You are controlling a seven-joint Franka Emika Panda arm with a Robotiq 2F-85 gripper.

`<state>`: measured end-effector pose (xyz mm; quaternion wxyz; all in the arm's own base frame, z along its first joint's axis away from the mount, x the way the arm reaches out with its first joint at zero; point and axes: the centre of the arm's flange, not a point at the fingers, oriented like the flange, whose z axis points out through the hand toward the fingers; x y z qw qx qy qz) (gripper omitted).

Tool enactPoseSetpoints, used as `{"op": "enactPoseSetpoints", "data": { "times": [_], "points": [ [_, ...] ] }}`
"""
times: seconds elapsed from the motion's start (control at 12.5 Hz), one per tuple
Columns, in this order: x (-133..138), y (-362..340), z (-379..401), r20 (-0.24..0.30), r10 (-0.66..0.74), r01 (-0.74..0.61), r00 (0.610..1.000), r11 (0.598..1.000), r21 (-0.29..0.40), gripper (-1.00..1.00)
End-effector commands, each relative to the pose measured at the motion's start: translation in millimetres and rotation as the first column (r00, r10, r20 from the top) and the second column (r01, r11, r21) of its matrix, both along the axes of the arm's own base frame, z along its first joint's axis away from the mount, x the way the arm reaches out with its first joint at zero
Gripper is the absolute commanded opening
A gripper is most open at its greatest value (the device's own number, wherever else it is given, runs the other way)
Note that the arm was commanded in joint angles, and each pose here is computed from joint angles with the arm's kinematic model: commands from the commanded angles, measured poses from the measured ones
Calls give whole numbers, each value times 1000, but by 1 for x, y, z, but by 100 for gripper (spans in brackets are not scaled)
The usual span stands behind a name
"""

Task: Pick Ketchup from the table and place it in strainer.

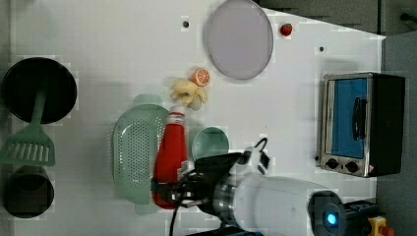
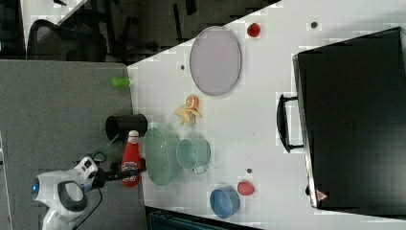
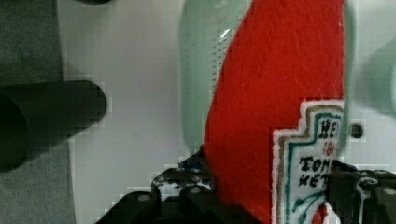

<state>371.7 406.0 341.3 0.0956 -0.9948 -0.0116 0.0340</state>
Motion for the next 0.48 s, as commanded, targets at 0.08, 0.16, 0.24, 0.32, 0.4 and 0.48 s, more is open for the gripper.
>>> {"op": "enactPoseSetpoints", "data": {
  "times": [0.08,0.16,0.24,0.32,0.4,0.48],
  "points": [
    [28,-17,-24,-4,-127,127,992,992,2,29],
    [30,-16,-37,-16,-123,124,992,992,10,37],
    [32,-16,-50,-37,-135,136,990,990,20,57],
    [31,-14,-62,-61,-140,141,988,990,29,78],
    [29,-12,-72,-81,-137,140,987,990,33,98],
    [28,-10,-77,-85,-137,142,987,989,46,100]
  ]
}}
